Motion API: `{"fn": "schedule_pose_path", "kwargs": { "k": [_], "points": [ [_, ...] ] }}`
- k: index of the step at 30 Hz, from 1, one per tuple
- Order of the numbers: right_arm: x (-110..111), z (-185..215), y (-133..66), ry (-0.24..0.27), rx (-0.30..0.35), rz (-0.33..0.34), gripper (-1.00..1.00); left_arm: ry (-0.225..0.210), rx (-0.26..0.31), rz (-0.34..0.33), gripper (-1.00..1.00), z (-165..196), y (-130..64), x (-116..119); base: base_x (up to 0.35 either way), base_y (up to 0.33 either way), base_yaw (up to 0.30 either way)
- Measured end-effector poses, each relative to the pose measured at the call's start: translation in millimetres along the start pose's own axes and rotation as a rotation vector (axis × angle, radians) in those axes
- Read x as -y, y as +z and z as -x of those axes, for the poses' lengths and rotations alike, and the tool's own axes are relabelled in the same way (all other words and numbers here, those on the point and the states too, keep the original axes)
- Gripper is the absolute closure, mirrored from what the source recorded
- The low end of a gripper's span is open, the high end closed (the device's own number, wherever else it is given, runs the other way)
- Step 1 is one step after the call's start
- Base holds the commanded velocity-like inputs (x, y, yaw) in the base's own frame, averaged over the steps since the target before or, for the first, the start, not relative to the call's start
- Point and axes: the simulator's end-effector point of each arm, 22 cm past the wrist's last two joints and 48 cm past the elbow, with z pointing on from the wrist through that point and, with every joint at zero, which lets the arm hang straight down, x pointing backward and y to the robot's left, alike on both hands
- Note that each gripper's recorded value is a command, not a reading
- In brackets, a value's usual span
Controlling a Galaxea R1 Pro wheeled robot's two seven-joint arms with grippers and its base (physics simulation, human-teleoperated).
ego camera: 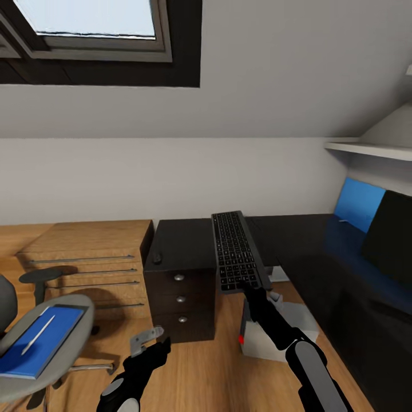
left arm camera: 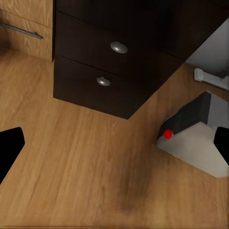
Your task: In the bedroom, organize the workspace by keeping the computer under the desk, ensuring the monitor is on the desk, placing the keyboard on the desk next to the monitor, placing the mouse on the desk next to the keyboard, moving the folder from the swivel chair onto the desk next to the mouse, stacking the notebook on top of the folder with the pen on top of the notebook, and positioning the swivel chair next to the desk.
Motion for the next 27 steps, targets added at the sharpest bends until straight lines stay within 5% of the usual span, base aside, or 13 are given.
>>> {"fn": "schedule_pose_path", "kwargs": {
  "k": [17, 27],
  "points": [
    [-22, 3, -2.2, 0.003, -0.001, -0.002, 1.00, 0.005, -0.009, 0.016, -1.00, 11, -12.7, 1, -0.275, 0.000, 0.000],
    [-37, 5, -4.6, 0.033, 0.000, 0.007, 1.00, 0.007, -0.010, 0.018, -1.00, 19, -22.3, 5, -0.308, -0.185, 0.000]
  ]
}}
